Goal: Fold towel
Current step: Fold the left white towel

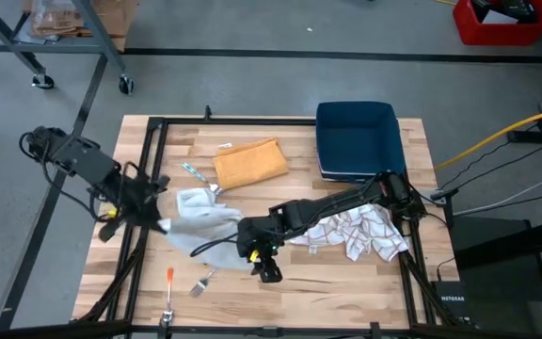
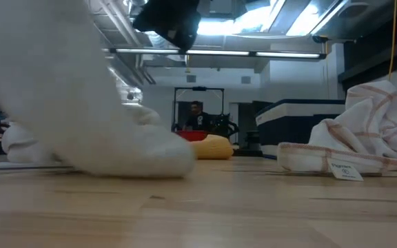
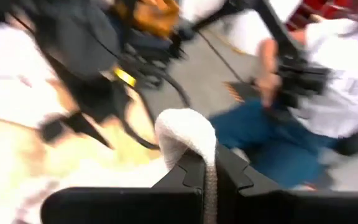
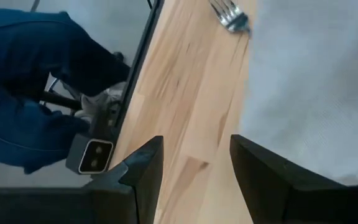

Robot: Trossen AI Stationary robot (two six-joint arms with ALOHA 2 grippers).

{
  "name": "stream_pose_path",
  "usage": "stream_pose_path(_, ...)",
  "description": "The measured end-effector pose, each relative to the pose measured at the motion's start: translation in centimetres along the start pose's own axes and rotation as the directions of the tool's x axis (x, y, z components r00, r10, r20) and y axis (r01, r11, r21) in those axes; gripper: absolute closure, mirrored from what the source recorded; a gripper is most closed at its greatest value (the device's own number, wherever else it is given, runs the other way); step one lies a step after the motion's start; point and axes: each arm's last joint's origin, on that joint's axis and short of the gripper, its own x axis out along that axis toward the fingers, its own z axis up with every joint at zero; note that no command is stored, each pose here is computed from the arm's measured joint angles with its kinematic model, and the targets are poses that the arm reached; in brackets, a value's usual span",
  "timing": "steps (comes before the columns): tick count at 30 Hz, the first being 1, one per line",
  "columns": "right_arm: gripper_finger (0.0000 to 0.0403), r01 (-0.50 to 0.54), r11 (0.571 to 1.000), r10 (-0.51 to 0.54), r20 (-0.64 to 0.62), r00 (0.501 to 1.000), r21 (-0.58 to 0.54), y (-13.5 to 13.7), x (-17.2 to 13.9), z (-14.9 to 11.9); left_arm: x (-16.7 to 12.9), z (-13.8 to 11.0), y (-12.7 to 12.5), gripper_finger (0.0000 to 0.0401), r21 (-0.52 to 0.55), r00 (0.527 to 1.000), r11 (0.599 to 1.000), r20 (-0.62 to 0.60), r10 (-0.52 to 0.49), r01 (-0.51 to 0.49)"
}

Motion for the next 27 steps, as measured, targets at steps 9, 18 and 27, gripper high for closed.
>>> stream_pose_path(9, 0.0215, 0.141, 0.99, -0.14, 0.034, 0.99, -0.008, -0.4, 0.0, 0.2, 2.6, -1.1, -0.7, 0.0401, -0.084, 0.984, 0.996, -0.172, -0.039, 0.024)
stream_pose_path(18, 0.0215, 0.328, 0.945, -0.327, 0.14, 0.934, 0.022, -2.4, -0.9, 1.2, 4.8, -1.3, -0.7, 0.0401, -0.08, 0.972, 0.997, -0.233, -0.021, 0.002)
stream_pose_path(27, 0.0215, 0.354, 0.931, -0.364, 0.184, 0.913, 0.086, -6.4, -2.1, 1.8, 5.1, -1.2, -0.7, 0.0401, -0.077, 0.973, 0.997, -0.231, -0.013, -0.005)
